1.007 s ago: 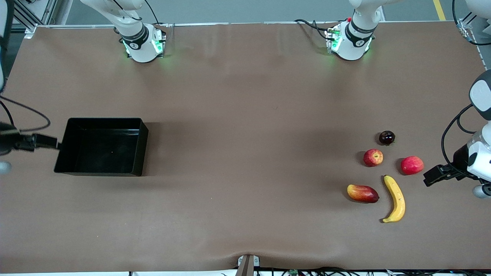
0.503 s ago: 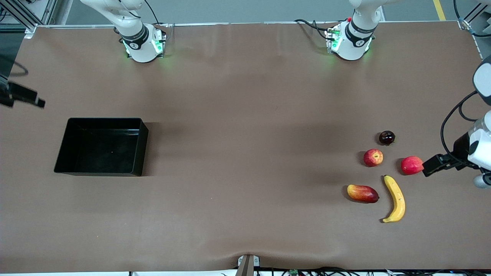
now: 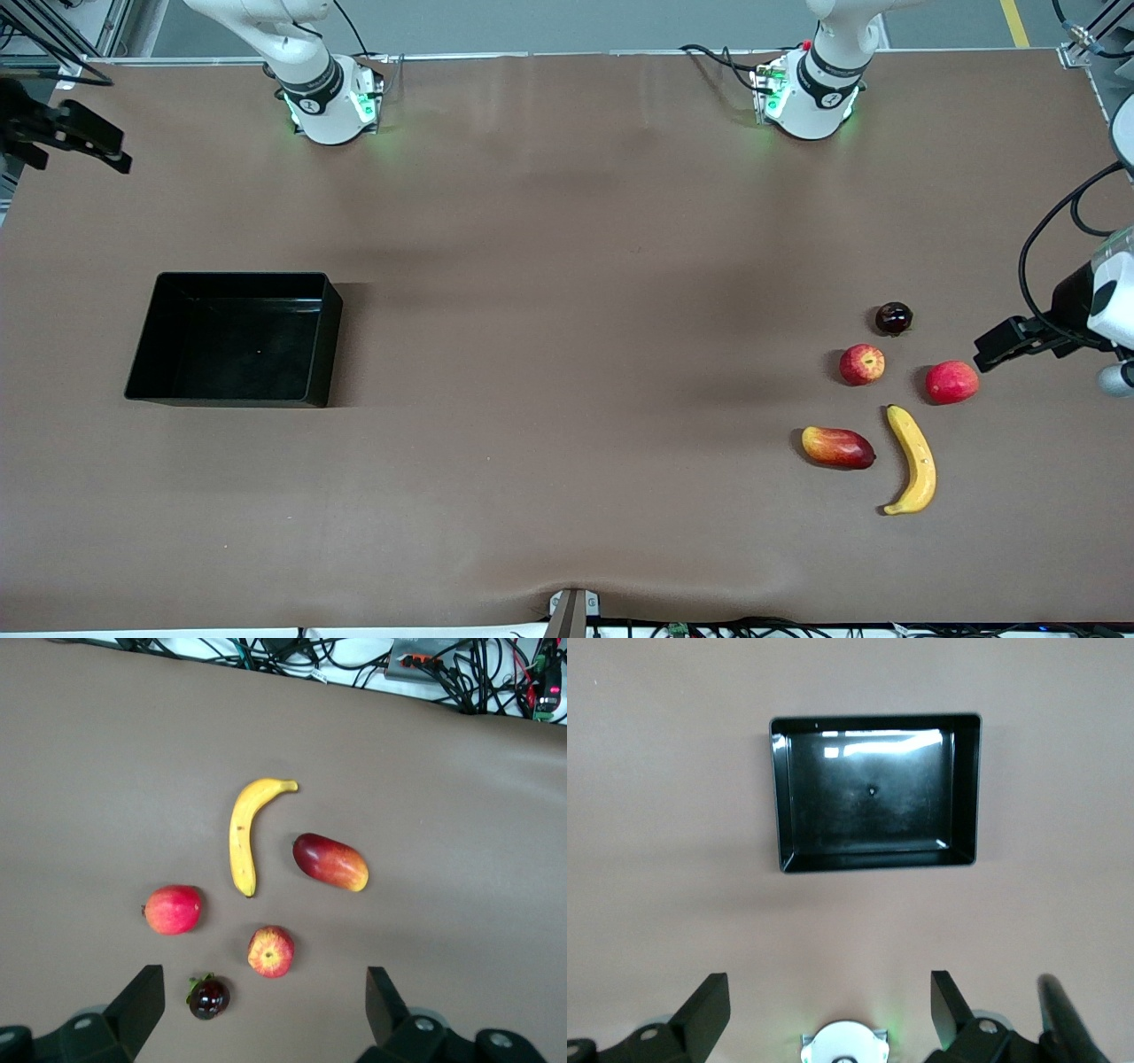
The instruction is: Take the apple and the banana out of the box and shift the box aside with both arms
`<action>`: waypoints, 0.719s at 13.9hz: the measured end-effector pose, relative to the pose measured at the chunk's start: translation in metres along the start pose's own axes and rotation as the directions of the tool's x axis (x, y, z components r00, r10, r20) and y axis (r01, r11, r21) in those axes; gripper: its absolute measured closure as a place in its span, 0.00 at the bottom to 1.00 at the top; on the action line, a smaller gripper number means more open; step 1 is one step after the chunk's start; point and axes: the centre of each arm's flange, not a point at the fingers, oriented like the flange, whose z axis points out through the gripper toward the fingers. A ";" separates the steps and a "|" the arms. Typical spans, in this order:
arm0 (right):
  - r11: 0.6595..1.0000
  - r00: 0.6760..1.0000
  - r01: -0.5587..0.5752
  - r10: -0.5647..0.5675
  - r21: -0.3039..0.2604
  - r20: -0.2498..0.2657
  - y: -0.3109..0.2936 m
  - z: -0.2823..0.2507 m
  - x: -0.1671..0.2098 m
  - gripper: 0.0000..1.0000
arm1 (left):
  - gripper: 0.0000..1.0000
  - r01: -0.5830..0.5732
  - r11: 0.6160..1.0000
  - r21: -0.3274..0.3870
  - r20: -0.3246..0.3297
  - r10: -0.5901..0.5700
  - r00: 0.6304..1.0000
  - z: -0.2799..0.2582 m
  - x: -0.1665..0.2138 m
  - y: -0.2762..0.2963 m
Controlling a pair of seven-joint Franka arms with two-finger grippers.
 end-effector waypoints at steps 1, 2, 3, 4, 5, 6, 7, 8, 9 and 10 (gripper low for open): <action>1.000 1.000 0.000 0.000 0.002 -0.016 0.000 0.000 0.003 0.00 | 0.00 0.000 1.000 0.005 0.014 0.000 1.000 -0.002 -0.003 0.000; 1.000 0.999 0.001 0.000 0.007 -0.032 0.000 -0.001 0.005 0.00 | 0.00 -0.001 1.000 0.011 0.034 0.000 0.999 -0.004 -0.007 -0.001; 1.000 0.999 0.008 -0.008 0.013 -0.044 0.001 -0.003 0.007 0.00 | 0.00 -0.001 1.000 0.015 0.050 0.000 0.999 -0.007 -0.010 -0.001; 0.999 0.998 0.030 -0.029 0.018 -0.050 0.003 -0.005 0.009 0.00 | 0.00 -0.001 1.000 0.017 0.059 0.000 0.998 -0.011 -0.014 -0.001; 0.998 0.997 0.051 -0.050 0.019 -0.051 0.008 -0.005 0.011 0.00 | 0.00 -0.002 1.000 0.021 0.067 0.001 0.998 -0.014 -0.017 -0.002; 0.998 0.997 0.062 -0.061 0.021 -0.047 0.013 -0.004 0.012 0.00 | 0.00 -0.008 1.000 0.024 0.077 0.006 0.997 -0.018 -0.020 -0.001; 0.997 0.997 0.068 -0.067 0.023 -0.044 0.017 -0.003 0.012 0.00 | 0.00 -0.019 0.999 0.027 0.083 0.017 0.996 -0.021 -0.023 -0.001; 0.997 0.997 0.070 -0.069 0.025 -0.043 0.019 -0.002 0.013 0.00 | 0.00 -0.027 0.999 0.029 0.086 0.024 0.996 -0.023 -0.026 0.000; 0.997 0.997 0.073 -0.072 0.026 -0.043 0.020 -0.002 0.013 0.00 | 0.00 -0.033 0.999 0.031 0.087 0.030 0.996 -0.025 -0.030 0.002; 0.997 0.996 0.073 -0.072 0.026 -0.043 0.020 -0.002 0.013 0.00 | 0.00 -0.040 0.999 0.033 0.086 0.037 0.996 -0.028 -0.033 0.004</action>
